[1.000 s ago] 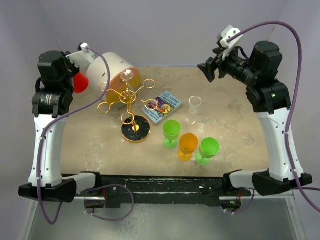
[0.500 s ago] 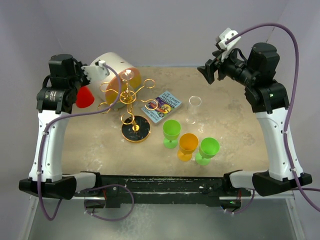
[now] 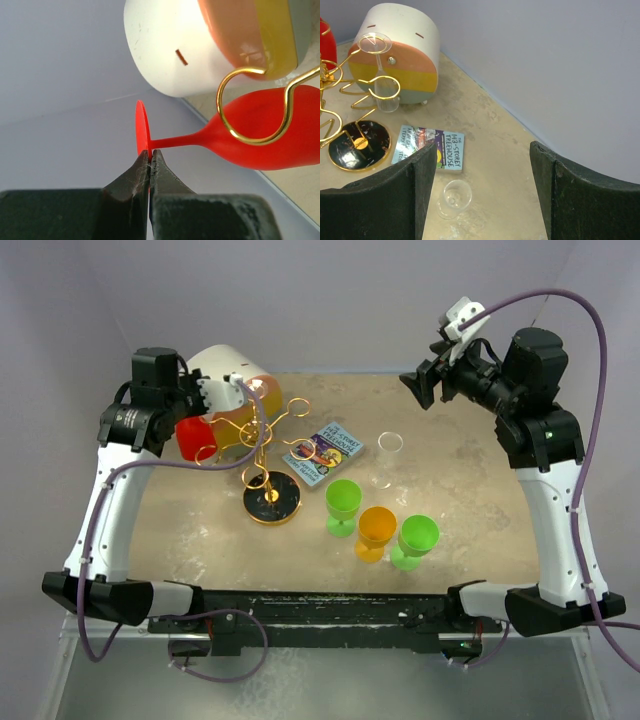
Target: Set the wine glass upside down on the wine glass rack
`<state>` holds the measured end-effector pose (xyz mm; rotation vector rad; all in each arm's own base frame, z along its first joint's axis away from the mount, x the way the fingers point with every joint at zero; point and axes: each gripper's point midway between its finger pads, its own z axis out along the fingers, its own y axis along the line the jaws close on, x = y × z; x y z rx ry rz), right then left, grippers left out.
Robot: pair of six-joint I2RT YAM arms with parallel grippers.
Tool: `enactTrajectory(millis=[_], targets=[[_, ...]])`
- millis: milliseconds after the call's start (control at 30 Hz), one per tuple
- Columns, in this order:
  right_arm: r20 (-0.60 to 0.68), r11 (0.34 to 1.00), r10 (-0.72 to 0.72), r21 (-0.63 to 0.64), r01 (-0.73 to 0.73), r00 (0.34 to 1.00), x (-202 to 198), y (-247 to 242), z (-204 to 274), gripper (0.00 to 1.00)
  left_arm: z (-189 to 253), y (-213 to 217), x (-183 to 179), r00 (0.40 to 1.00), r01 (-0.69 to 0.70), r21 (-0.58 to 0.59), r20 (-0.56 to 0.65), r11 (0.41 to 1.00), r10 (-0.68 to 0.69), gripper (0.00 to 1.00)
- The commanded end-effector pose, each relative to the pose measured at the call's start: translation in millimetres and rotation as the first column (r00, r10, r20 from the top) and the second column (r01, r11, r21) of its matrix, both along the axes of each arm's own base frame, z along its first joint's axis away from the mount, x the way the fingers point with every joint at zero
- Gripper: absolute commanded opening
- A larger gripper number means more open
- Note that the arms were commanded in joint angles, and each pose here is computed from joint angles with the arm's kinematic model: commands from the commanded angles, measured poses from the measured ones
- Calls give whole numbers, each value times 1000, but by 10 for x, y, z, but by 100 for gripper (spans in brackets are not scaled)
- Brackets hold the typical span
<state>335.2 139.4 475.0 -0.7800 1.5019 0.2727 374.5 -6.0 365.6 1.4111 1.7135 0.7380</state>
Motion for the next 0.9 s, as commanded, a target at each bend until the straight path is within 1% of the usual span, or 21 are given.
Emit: enactTrajectory(millis=[0, 400, 867], targets=[[54, 1000, 22, 15, -23, 998, -81, -2, 146, 77, 111, -203, 68, 996, 89, -35, 34, 995, -88, 0], [53, 999, 29, 29, -30, 998, -108, -37, 150, 77, 101, -510, 148, 982, 186, -65, 41, 980, -184, 0], [54, 999, 30, 36, -32, 998, -139, -73, 151, 77, 129, -738, 220, 961, 274, -100, 66, 956, -268, 0]])
